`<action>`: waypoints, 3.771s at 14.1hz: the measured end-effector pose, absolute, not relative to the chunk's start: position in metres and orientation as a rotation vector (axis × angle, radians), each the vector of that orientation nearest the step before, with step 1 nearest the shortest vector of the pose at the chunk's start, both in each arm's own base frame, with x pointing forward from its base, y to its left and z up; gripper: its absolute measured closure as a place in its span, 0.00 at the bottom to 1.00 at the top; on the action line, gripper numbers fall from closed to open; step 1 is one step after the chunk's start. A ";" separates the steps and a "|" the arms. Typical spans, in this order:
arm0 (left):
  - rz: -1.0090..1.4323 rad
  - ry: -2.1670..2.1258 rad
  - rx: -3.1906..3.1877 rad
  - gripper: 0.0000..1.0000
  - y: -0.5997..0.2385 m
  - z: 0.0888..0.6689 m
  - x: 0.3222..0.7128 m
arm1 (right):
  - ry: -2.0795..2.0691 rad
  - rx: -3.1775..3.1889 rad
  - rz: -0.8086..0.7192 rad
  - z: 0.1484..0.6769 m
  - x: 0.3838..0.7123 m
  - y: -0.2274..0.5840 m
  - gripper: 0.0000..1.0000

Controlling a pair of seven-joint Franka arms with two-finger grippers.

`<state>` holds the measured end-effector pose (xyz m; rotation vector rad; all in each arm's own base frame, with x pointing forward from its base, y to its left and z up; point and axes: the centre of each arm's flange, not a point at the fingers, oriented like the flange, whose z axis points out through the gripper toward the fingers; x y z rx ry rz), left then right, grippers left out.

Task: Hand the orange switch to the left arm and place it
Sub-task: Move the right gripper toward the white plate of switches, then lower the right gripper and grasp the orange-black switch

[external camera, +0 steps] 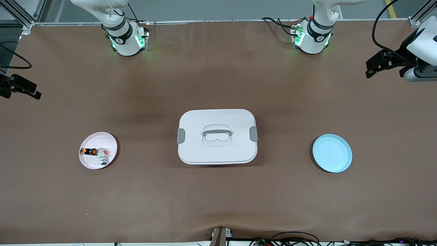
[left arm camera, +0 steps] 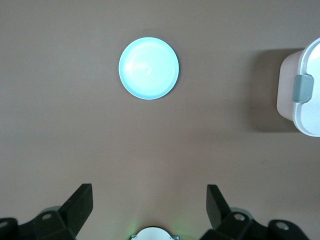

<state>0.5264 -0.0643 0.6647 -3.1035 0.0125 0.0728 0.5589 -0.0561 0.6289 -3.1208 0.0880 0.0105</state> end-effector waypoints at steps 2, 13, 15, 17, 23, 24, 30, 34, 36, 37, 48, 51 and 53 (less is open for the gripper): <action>0.073 0.009 -3.103 0.00 -0.063 0.665 0.527 | 0.088 -3.121 0.012 0.629 0.559 -0.056 0.00; 0.054 -0.034 -3.065 0.00 -0.047 0.669 0.528 | 0.129 -3.116 0.043 0.605 0.560 -0.070 0.00; 0.071 -0.053 -3.064 0.00 -0.039 0.668 0.527 | 0.168 -3.102 0.027 0.574 0.566 -0.082 0.00; 0.090 -0.063 -3.062 0.00 -0.035 0.667 0.526 | 0.223 -3.054 0.031 0.537 0.569 -0.094 0.00; 0.110 -0.065 -3.060 0.00 -0.034 0.663 0.526 | 0.276 -3.005 0.012 0.445 0.580 -0.115 0.00; 0.114 -0.064 -3.060 0.00 -0.034 0.661 0.526 | 0.265 -2.992 0.005 0.428 0.582 -0.116 0.00; 0.132 -0.061 -3.058 0.00 -0.035 0.656 0.526 | 0.217 -2.957 -0.016 0.335 0.598 -0.139 0.00; 0.134 -0.053 -3.058 0.00 -0.037 0.655 0.526 | 0.235 -2.976 -0.054 0.292 0.608 -0.142 0.00; 0.132 -0.053 -3.058 0.00 -0.037 0.655 0.527 | 0.246 -2.972 -0.060 0.278 0.613 -0.141 0.00; 0.132 -0.053 -3.058 0.00 -0.038 0.655 0.527 | 0.244 -2.974 -0.067 0.272 0.615 -0.141 0.00; 0.137 -0.049 -3.057 0.00 -0.038 0.650 0.528 | 0.187 -2.975 -0.147 0.220 0.625 -0.135 0.00; 0.137 -0.049 -3.057 0.00 -0.039 0.650 0.528 | 0.190 -2.976 -0.143 0.213 0.625 -0.135 0.00; 0.137 -0.049 -3.057 0.00 -0.039 0.650 0.528 | 0.189 -2.976 -0.140 0.210 0.624 -0.135 0.00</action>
